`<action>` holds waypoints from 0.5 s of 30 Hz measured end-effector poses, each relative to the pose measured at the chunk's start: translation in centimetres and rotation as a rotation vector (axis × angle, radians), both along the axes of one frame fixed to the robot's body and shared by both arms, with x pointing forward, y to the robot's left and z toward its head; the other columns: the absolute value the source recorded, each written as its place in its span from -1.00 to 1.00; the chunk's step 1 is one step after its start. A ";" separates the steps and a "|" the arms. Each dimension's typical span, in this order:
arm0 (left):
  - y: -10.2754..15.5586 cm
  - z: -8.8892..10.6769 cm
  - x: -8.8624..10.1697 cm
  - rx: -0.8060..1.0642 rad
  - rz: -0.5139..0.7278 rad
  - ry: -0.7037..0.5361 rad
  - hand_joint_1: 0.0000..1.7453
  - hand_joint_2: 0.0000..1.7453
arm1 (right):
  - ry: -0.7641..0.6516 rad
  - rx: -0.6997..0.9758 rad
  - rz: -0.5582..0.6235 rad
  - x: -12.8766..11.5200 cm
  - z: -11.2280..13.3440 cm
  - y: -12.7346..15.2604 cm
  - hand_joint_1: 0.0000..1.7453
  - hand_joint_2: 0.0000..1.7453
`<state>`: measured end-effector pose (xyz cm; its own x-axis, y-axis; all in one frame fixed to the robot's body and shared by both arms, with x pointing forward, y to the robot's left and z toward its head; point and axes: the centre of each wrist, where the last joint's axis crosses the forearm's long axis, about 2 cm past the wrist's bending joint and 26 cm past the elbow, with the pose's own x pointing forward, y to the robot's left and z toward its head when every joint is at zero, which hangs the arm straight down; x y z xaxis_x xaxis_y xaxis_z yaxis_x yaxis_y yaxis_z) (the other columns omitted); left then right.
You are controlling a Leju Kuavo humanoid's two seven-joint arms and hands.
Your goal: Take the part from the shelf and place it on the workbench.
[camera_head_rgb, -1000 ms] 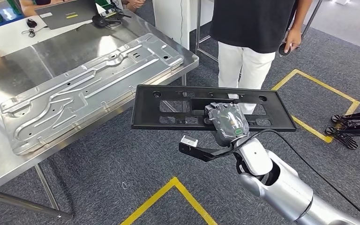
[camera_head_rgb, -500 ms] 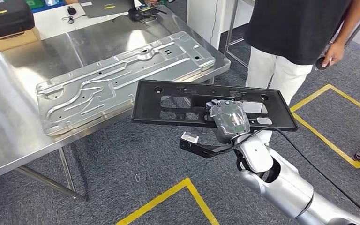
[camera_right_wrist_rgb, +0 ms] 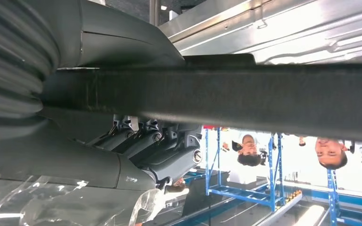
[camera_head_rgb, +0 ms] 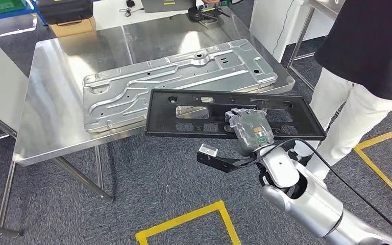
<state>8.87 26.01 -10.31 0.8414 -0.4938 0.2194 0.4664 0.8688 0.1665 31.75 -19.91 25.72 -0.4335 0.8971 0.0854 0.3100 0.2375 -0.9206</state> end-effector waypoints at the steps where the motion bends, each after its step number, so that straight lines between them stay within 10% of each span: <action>1: 0.0 0.0 -0.1 0.000 0.000 0.001 -1.00 1.00 | -0.002 0.000 -0.001 0.0 0.1 0.0 1.00 1.00; 15: 0.1 0.0 -0.2 0.003 0.054 0.024 -1.00 1.00 | 0.017 0.018 0.003 0.1 0.2 -0.1 1.00 1.00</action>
<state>8.66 26.08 -10.36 0.8718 -0.4484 0.1974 0.4230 0.8921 0.1587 31.86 -19.99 25.92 -0.4350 0.8938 0.1091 0.2940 0.2555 -0.9210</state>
